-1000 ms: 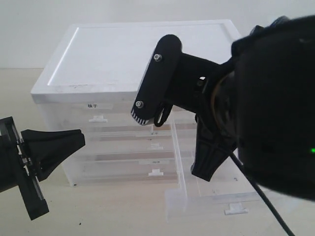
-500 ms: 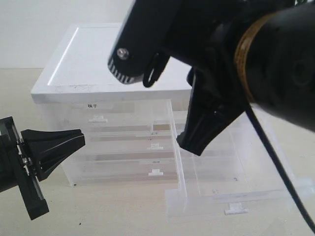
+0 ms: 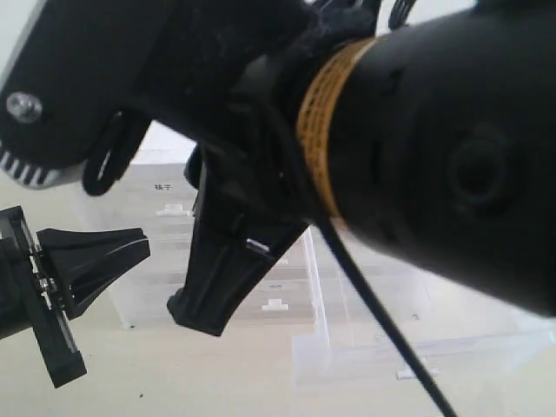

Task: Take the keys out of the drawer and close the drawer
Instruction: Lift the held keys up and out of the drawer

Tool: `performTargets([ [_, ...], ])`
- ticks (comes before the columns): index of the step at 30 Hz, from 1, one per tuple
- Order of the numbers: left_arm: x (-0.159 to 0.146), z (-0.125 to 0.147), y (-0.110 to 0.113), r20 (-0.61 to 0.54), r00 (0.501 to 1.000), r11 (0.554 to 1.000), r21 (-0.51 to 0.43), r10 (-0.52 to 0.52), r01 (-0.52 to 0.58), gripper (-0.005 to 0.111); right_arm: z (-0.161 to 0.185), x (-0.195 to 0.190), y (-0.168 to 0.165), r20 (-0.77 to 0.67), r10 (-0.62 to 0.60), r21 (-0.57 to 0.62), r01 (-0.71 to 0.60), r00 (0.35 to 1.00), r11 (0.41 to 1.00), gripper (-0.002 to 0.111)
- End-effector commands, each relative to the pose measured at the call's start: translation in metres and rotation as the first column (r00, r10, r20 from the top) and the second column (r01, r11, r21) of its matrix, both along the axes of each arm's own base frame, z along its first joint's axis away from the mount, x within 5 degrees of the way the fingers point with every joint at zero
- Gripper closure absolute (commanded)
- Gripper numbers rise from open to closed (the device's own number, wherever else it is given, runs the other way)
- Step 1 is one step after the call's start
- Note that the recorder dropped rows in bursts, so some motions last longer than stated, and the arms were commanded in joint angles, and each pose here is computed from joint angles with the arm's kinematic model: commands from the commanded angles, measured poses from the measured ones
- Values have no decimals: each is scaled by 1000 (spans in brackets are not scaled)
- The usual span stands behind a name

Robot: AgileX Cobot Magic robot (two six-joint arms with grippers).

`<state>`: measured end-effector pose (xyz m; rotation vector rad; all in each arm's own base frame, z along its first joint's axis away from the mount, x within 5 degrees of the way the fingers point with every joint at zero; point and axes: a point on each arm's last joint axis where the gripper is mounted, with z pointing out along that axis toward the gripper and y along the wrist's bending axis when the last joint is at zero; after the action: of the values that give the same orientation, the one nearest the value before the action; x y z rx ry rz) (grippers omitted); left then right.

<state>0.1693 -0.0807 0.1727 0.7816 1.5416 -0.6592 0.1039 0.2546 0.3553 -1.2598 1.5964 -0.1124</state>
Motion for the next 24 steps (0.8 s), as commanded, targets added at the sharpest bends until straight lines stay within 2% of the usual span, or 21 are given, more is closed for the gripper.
performTargets([
  [1, 1, 1, -1, -11, 1000, 1000, -21, -5, 5, 102, -16, 26, 2, -51, -110, -42, 108, 993, 993, 109],
  [5, 1, 1, -1, -12, 1000, 1000, -22, -5, 5, 102, -34, 54, 3, -137, -156, -40, 152, 978, 988, 109],
  [9, 1, 1, -1, -12, 1000, 1000, -22, -5, 5, 102, -39, 59, 11, -219, -62, 38, 72, 974, 997, 109],
  [13, 1, 1, -1, -12, 1000, 1000, -24, -1, 0, 102, -44, 60, 12, -222, -78, 2, 81, 972, 997, 109],
  [17, 0, 1, -1, -15, 1000, 1000, -23, -7, 7, 102, -53, 63, 7, -229, -168, -90, 151, 959, 984, 109],
  [24, 0, 1, -1, -17, 1000, 1000, -25, -7, 6, 102, -54, 63, 6, -233, -174, -90, 157, 957, 983, 109],
])
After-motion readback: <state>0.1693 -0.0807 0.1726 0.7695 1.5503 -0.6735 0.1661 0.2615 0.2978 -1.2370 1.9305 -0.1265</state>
